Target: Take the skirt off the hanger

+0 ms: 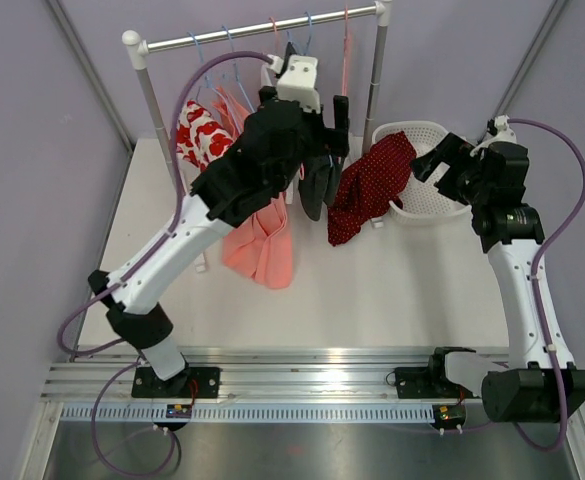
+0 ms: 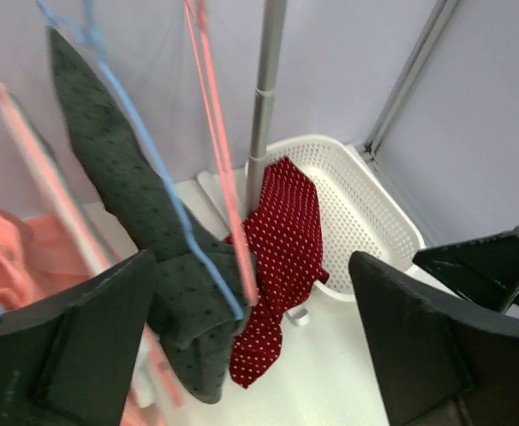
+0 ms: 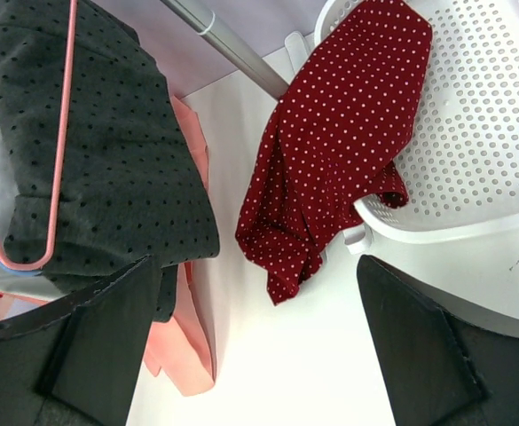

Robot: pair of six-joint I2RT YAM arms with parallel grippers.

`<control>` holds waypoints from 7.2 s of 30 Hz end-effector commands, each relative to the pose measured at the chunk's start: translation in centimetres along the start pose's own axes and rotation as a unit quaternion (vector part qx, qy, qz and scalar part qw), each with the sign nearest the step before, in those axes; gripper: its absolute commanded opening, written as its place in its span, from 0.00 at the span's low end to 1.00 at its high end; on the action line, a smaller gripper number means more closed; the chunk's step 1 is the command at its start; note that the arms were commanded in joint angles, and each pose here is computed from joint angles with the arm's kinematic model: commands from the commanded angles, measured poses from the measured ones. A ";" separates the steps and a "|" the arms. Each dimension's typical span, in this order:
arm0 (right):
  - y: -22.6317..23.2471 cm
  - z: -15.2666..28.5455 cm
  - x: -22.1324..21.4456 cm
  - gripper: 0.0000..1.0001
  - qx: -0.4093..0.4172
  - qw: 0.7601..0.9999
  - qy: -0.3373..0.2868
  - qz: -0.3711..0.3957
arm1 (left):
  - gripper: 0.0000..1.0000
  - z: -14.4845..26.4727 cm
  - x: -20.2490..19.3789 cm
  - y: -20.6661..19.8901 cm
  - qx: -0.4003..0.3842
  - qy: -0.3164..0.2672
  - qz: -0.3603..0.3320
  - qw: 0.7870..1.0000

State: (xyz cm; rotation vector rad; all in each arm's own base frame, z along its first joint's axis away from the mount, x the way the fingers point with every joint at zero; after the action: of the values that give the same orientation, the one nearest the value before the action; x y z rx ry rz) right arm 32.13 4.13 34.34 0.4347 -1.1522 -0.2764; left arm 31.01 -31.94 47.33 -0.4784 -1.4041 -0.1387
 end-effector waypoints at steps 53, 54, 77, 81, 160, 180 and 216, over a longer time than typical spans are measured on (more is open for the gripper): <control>7.8 3.5 -0.6 0.99 0.217 0.974 0.012 0.067 | 0.00 -4.7 5.9 4.9 0.098 -0.117 0.001 0.988; 9.1 4.2 0.2 0.99 0.229 0.970 -0.002 0.080 | 0.00 -3.6 7.0 4.8 0.093 -0.129 0.006 0.987; 25.9 7.8 -5.6 1.00 0.341 0.928 0.028 0.151 | 0.00 4.8 9.9 2.6 0.052 -0.145 0.048 0.987; 26.8 7.2 -6.7 0.96 0.328 0.929 0.021 0.168 | 0.00 5.6 10.3 2.3 0.046 -0.149 0.049 0.987; 10.6 6.8 21.8 0.00 -0.159 0.882 -0.377 0.233 | 0.00 16.1 11.5 8.0 0.032 -0.172 -0.030 0.984; -5.8 -17.5 15.8 0.00 -0.242 0.916 -0.273 0.169 | 0.00 5.7 4.8 5.5 0.192 -0.102 -0.061 0.974; -0.9 -4.6 -1.6 0.99 0.014 0.998 -0.054 0.033 | 0.00 -9.2 4.0 7.1 0.230 -0.129 -0.103 0.959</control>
State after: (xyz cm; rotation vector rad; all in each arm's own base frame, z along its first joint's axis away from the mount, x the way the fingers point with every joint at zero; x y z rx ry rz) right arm 36.39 4.41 29.69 0.3887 -1.2401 -0.2739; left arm 41.76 -29.14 47.38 0.2133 -1.6458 0.0151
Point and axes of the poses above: each gripper's point midway between its finger pads, its own z axis back along the fingers, its own y axis along the line the jaws close on, x = y × z, the point moved 5 cm from there along z, back along the fingers, and after that the axes turned 5 degrees about z, right-handed, at the moved point
